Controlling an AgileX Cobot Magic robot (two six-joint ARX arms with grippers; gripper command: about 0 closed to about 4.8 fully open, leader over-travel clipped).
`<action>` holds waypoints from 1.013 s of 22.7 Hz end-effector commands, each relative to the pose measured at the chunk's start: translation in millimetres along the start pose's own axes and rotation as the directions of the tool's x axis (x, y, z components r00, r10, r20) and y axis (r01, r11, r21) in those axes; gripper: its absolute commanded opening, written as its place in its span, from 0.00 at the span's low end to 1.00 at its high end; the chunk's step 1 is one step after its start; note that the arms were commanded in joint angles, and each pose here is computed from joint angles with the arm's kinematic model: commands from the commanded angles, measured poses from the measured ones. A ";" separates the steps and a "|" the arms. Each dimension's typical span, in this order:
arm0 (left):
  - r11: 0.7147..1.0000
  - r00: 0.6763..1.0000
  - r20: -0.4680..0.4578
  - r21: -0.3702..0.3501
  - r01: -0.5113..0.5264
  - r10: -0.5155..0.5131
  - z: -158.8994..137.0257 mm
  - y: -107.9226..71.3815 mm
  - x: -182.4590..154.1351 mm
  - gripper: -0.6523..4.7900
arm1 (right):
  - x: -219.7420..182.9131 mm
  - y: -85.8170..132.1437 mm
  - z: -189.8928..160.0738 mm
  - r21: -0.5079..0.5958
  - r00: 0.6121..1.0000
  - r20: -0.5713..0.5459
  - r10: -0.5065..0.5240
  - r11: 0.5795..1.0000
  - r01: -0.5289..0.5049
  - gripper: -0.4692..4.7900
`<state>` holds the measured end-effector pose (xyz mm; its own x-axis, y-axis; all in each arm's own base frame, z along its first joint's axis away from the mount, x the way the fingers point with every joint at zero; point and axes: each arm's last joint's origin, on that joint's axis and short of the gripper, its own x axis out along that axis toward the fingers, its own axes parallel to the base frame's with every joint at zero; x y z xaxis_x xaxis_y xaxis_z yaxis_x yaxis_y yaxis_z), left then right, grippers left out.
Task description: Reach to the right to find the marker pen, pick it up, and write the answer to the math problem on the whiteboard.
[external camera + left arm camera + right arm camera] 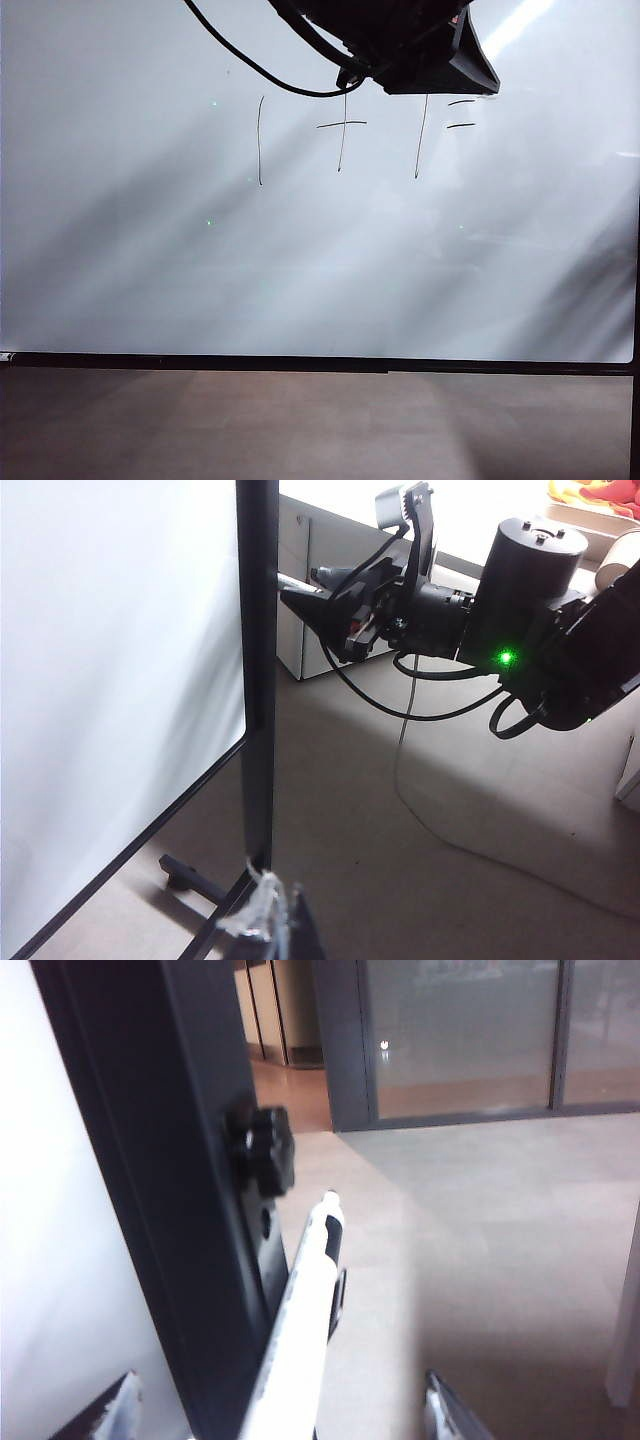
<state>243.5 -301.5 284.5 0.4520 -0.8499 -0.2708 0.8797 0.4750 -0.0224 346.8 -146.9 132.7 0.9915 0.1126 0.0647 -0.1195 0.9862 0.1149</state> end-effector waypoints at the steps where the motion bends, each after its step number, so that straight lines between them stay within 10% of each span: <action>1: 1.000 1.000 0.018 0.008 0.002 -0.002 4.0 -0.7 -1.5 0.11 | 1.7 2.8 2.6 -0.010 1.000 0.012 0.018 1.000 -0.018 0.69; 23: 1.000 1.000 0.018 0.008 0.002 -0.002 4.0 -0.7 -1.5 0.11 | 5.3 7.3 1.2 -0.029 1.000 0.013 -0.023 0.999 0.023 0.48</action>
<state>243.5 -301.5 284.5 0.4520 -0.8499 -0.2708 0.8797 0.4750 -0.0224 350.9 -138.3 131.8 0.9931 0.1028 0.0569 -0.1082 0.9890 0.1011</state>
